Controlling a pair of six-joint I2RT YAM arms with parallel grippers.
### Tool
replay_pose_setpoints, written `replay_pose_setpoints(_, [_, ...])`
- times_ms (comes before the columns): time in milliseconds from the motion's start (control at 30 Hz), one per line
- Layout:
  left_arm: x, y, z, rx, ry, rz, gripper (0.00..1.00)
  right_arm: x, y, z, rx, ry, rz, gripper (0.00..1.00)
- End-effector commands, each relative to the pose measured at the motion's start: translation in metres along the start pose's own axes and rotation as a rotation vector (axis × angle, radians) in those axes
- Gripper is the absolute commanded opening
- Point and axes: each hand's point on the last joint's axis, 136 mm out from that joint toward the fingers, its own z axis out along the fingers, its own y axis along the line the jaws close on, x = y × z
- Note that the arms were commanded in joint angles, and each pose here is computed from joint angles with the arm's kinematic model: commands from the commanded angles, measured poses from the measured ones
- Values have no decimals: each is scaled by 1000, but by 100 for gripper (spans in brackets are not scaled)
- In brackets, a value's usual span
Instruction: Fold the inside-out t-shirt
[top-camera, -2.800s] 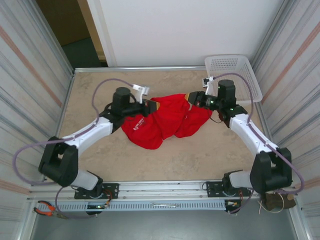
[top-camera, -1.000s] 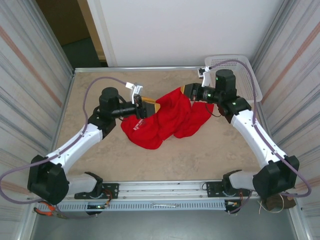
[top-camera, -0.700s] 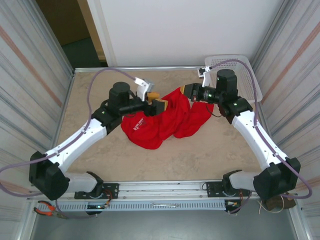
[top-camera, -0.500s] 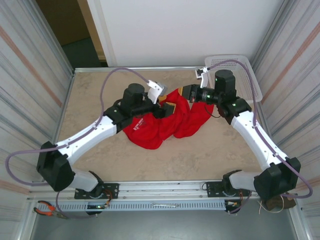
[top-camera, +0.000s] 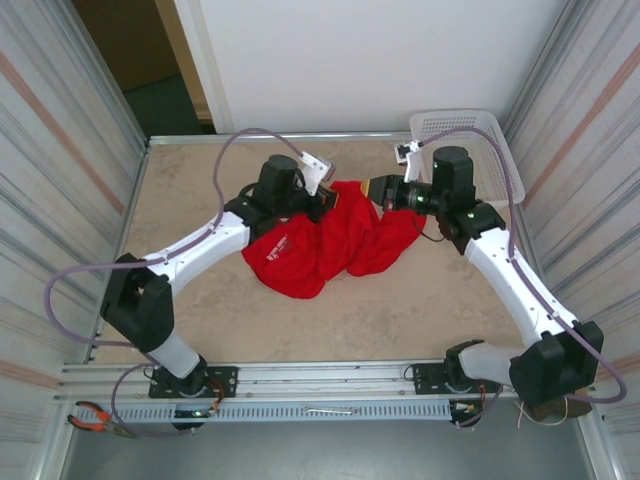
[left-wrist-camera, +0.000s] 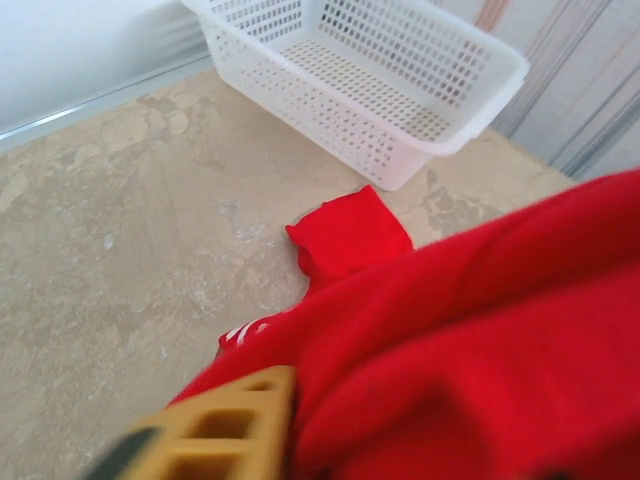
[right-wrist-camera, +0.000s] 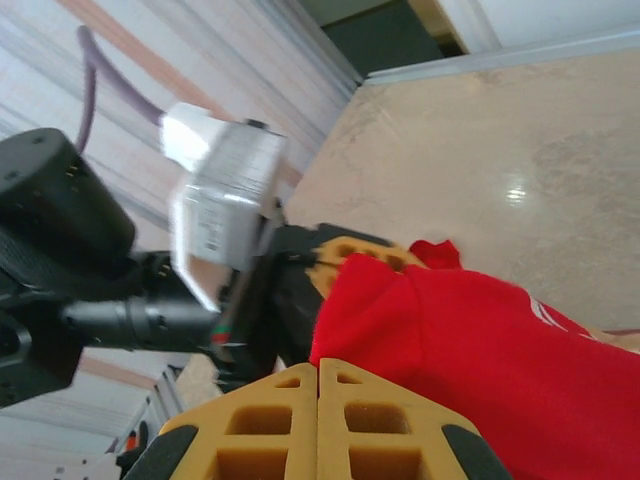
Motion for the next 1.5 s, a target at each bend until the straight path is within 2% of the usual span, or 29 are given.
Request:
replay_pose_setpoints(0, [-29,-39,-34,251,-77,-10,0,-7,-32,6,73,-25,29,0])
replay_pose_setpoints(200, [-40,-80,-74,497,-94,-82,0,-11,-93,39,235,19,96,0])
replay_pose_setpoints(267, [-44,-77,-76,471,-109,-124,0,-11,-100,41,273,36,116,36])
replay_pose_setpoints(300, [-44,-71,-74,435,-116,-155,0,-10,-97,37,283,26,112,50])
replay_pose_setpoints(333, [-44,-64,-72,391,-120,-194,0,-11,-92,30,294,4,100,57])
replay_pose_setpoints(400, [-41,-51,-65,327,-116,-269,0,-9,-79,12,307,-33,85,60])
replay_pose_setpoints(567, [-32,-40,-51,289,-92,-354,0,10,-36,-20,301,-78,27,66])
replay_pose_setpoints(700, [-31,-39,-48,281,-93,-357,0,25,-7,-10,226,-46,-7,70])
replay_pose_setpoints(800, [-33,-42,-49,284,-88,-346,0,31,-9,11,234,-11,-29,71])
replay_pose_setpoints(900, [-35,-47,-53,288,-86,-330,0,37,-27,35,292,27,-56,69])
replay_pose_setpoints(967, [-34,-49,-55,293,-85,-322,0,41,-43,43,339,42,-79,62])
replay_pose_setpoints(1000, [-34,-51,-56,299,-83,-317,3,43,-49,45,357,46,-96,46])
replay_pose_setpoints(1033, [-34,-52,-58,304,-82,-312,9,43,-52,46,366,46,-112,25])
replay_pose_setpoints(1067, [-32,-52,-59,306,-76,-306,19,47,-56,46,375,51,-127,2])
replay_pose_setpoints(1100, [-30,-51,-59,300,-71,-302,34,51,-60,44,382,59,-138,0])
replay_pose_setpoints(1167, [-27,-42,-62,263,-76,-301,49,63,-66,40,385,74,-157,0])
replay_pose_setpoints(1300, [-11,-19,-63,170,-61,-298,58,85,-79,30,363,74,-170,0])
replay_pose_setpoints(1467, [30,-3,-45,89,56,-241,59,105,-100,23,358,70,-133,0])
